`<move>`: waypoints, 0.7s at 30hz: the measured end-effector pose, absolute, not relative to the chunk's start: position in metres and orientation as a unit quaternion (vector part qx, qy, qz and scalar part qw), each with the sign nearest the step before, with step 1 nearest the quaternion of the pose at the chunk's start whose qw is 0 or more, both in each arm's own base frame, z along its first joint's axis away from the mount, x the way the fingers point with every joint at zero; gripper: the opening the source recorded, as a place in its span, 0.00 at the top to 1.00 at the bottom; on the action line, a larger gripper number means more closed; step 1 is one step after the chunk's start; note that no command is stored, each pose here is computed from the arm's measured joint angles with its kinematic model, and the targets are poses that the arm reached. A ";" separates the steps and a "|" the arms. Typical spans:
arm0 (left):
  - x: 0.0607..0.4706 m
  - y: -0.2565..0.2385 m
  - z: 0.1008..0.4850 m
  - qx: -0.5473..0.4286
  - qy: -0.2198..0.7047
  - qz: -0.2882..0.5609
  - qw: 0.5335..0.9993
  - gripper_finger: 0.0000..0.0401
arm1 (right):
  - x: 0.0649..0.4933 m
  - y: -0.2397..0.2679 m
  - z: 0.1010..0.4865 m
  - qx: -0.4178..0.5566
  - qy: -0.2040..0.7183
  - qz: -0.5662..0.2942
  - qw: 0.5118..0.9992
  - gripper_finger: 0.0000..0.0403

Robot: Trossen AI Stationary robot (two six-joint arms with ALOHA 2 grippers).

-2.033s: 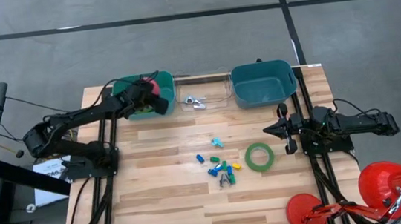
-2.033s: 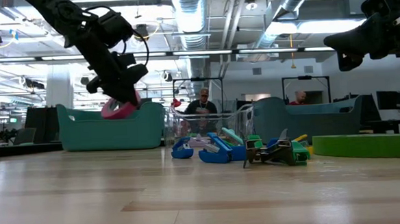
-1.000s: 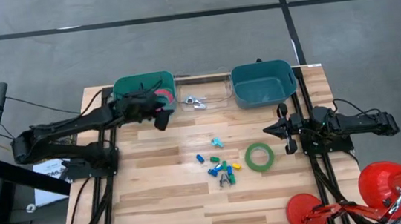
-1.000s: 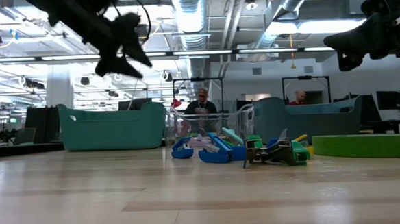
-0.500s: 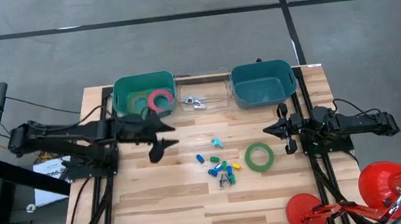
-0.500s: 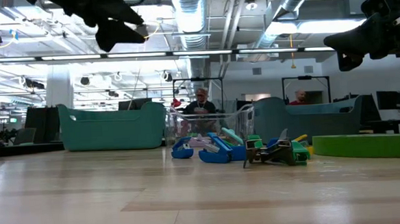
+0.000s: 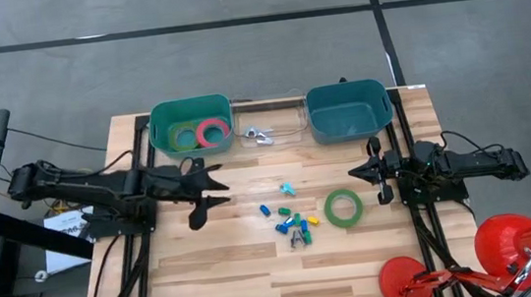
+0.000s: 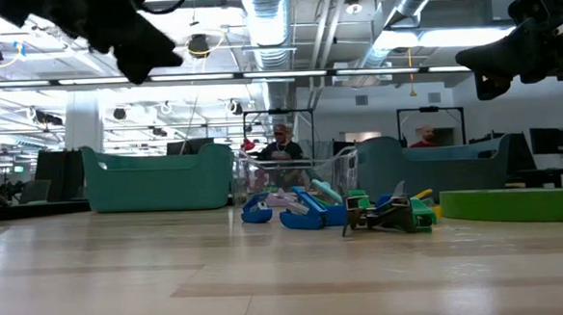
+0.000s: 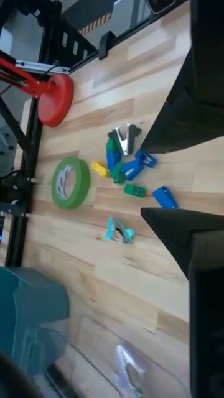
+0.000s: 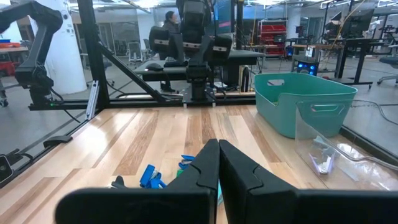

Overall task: Pick and place Stapler, Stapler remover, tape
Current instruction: Put the blue staple remover into the dark blue bin

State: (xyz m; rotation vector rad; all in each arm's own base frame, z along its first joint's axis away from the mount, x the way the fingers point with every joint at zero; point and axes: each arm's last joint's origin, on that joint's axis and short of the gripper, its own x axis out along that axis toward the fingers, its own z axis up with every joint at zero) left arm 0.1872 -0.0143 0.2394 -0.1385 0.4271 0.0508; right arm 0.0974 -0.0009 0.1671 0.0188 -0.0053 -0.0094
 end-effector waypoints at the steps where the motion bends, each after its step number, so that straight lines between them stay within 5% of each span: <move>1: 0.186 -0.014 0.239 -0.069 0.207 0.027 0.975 0.67 | 0.097 -0.001 0.167 0.009 -0.003 -0.005 1.000 1.00; 21: 0.146 -0.010 0.209 -0.077 0.171 0.026 0.982 0.87 | 0.097 -0.001 0.167 0.009 -0.003 -0.005 1.000 1.00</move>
